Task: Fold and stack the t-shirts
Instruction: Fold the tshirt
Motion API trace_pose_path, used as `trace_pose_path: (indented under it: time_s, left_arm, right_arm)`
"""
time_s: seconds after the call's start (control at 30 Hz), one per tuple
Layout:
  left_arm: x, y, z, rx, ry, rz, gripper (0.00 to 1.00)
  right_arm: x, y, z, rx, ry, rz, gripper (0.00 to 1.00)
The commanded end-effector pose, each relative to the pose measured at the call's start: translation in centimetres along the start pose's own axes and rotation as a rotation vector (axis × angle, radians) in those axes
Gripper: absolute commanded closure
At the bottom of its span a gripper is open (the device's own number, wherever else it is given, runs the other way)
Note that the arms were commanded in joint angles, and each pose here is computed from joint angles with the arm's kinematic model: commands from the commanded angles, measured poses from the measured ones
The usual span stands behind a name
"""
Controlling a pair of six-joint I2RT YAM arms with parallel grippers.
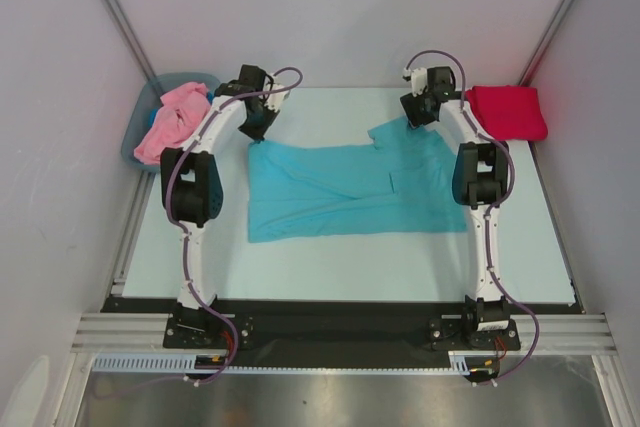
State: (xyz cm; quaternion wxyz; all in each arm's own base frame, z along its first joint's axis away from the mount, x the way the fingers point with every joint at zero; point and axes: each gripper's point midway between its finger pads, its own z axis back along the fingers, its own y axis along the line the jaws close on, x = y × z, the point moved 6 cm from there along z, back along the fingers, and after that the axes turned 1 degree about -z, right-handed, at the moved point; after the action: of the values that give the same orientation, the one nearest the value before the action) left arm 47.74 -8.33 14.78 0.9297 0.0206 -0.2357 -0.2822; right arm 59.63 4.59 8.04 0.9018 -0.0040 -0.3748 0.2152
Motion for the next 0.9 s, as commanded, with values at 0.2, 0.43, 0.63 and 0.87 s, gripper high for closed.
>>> trace_pose_path:
  time_s: [0.2,0.43,0.63,0.87]
  left_arm:
    - [0.4,0.9,1.9,0.051,-0.016,-0.037,1.00]
    - [0.1,0.9,2.3,0.055,-0.005,-0.052,1.00]
    - [0.2,0.9,2.5,0.060,-0.001,-0.063,1.00]
    - [0.1,0.8,2.4,0.059,0.005,-0.067,1.00]
  right_arm:
    - [1.4,1.7,-0.4,0.061,-0.058,-0.058,0.34]
    - [0.9,1.1,-1.7,0.052,-0.067,-0.073,0.32]
    - [1.1,1.2,-2.2,0.063,-0.082,-0.076,0.37]
    - [0.3,1.7,-2.7,0.097,-0.061,-0.088,0.51]
